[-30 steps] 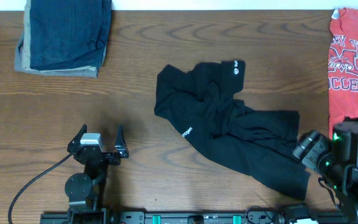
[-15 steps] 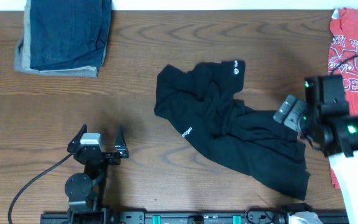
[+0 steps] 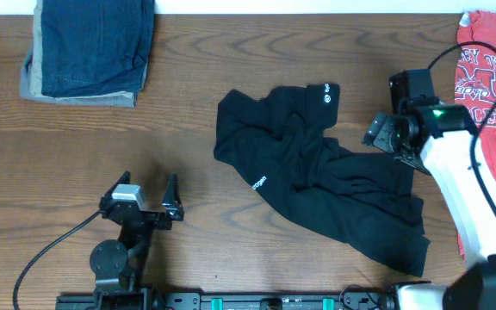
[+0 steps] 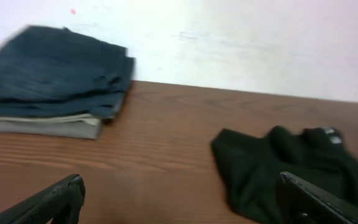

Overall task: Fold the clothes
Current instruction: 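Reach the left gripper to the shirt's upper left edge and grasp it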

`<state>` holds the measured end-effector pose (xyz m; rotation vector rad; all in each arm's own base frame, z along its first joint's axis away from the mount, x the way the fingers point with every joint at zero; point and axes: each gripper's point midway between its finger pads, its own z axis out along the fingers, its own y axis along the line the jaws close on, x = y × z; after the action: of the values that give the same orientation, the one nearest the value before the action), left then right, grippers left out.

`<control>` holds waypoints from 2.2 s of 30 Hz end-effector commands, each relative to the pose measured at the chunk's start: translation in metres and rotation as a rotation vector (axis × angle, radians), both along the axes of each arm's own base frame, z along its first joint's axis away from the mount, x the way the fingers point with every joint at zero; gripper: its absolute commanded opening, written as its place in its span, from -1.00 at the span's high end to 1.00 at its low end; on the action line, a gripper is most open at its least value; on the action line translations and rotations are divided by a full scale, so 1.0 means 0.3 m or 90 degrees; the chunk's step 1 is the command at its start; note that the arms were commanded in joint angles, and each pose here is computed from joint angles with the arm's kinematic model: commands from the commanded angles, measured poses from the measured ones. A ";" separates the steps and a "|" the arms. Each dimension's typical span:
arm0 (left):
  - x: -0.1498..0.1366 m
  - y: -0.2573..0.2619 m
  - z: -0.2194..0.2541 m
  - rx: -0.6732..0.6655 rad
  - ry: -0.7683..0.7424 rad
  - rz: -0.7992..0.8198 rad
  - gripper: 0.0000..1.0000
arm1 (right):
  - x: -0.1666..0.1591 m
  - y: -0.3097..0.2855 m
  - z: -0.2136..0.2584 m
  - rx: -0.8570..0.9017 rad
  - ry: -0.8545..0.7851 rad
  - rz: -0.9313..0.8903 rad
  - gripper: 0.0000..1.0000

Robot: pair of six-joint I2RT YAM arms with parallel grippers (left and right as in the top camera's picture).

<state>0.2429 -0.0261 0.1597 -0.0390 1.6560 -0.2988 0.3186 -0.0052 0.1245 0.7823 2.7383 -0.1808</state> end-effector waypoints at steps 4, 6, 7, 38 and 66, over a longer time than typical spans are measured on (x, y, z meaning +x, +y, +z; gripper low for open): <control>-0.019 -0.081 -0.015 -0.243 0.061 -0.074 -0.96 | -0.004 0.036 -0.093 0.038 0.057 0.006 -0.98; -0.030 -0.113 -0.011 -0.255 0.069 -0.112 -0.95 | -0.006 0.036 -0.108 0.037 0.067 0.006 -0.98; -0.039 -0.134 -0.008 -0.257 0.073 -0.136 -0.96 | -0.006 0.036 -0.113 0.037 0.070 0.005 -0.98; 0.133 -0.482 0.205 0.053 0.553 -0.365 -0.96 | -0.008 0.036 -0.122 0.036 0.076 0.005 -0.99; 0.469 -0.951 -0.202 0.227 0.442 -0.336 -0.96 | -0.008 0.037 -0.122 0.036 0.077 0.006 -0.98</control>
<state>0.3787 -0.3015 0.0986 0.6427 2.3973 -0.4208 0.3162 0.0067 0.0902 0.7952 2.8653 -0.1437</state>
